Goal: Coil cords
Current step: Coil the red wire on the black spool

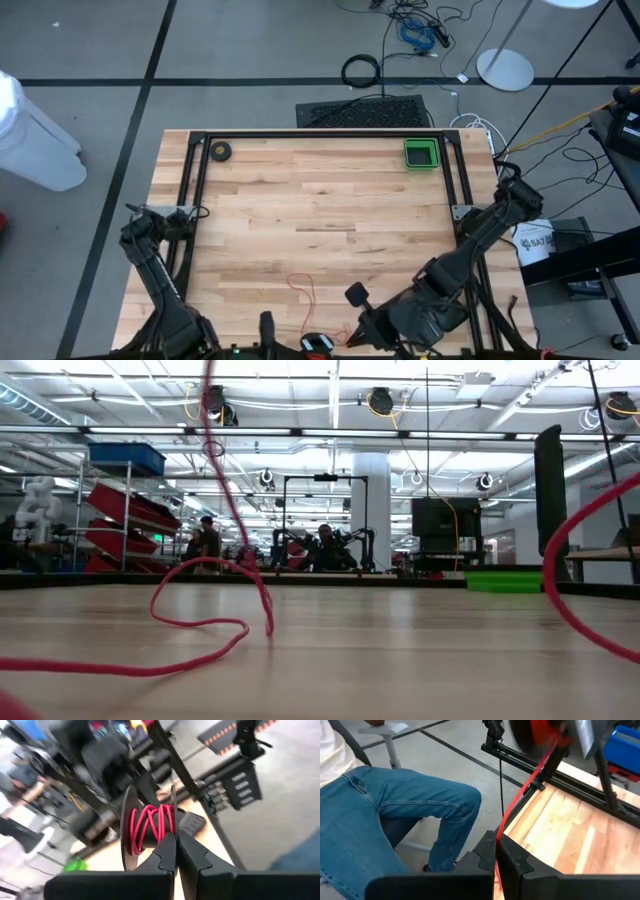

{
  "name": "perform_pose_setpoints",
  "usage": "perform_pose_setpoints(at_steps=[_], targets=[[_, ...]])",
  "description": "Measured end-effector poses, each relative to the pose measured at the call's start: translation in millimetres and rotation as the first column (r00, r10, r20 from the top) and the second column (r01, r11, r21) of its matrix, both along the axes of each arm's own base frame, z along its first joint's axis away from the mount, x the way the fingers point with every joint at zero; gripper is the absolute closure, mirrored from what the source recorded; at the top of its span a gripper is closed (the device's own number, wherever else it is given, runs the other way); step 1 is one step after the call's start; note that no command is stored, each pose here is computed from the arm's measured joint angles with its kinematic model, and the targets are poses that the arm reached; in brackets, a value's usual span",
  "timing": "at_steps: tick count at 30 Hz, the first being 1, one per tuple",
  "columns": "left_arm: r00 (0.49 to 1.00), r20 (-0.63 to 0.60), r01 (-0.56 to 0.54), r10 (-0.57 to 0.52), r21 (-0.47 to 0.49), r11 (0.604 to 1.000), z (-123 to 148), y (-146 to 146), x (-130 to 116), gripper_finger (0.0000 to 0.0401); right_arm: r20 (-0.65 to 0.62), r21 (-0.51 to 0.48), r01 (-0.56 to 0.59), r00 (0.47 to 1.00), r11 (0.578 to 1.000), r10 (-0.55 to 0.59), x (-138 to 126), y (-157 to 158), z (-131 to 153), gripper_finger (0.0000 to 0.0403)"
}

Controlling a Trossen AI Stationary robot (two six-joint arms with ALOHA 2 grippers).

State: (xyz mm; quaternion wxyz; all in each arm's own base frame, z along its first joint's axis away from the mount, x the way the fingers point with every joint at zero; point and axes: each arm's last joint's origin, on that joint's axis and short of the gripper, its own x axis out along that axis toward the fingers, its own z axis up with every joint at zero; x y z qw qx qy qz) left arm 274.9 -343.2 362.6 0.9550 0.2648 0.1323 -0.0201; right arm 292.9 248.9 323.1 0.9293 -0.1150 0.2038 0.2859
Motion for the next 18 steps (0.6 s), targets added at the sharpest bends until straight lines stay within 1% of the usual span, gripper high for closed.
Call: perform_pose_setpoints(at_steps=[3,6,10,13,18], targets=[[0.998,-0.06,0.032,-0.036,-0.07,0.997,-3,7,7,0.0393,0.026,-0.021,0.012,1.0,1.0,-0.012,-5,2,4,0.0403],[0.99,-0.118,0.059,-0.077,-0.147,0.987,-6,15,17,0.0393,0.067,-0.063,0.043,0.997,0.997,-0.039,-9,4,6,0.0403],[0.977,-0.19,0.049,-0.093,-0.226,0.973,-11,27,29,0.0393,0.131,-0.146,0.083,0.989,0.986,-0.063,-14,7,8,0.0403],[0.967,-0.237,0.027,-0.089,-0.253,0.967,-15,34,34,0.0393,0.177,-0.205,0.107,0.982,0.973,-0.07,-15,8,9,0.0403],[0.961,-0.264,0.007,-0.078,-0.26,0.966,-18,37,36,0.0393,0.223,-0.223,0.109,0.973,0.969,-0.058,-15,10,12,0.0403]])
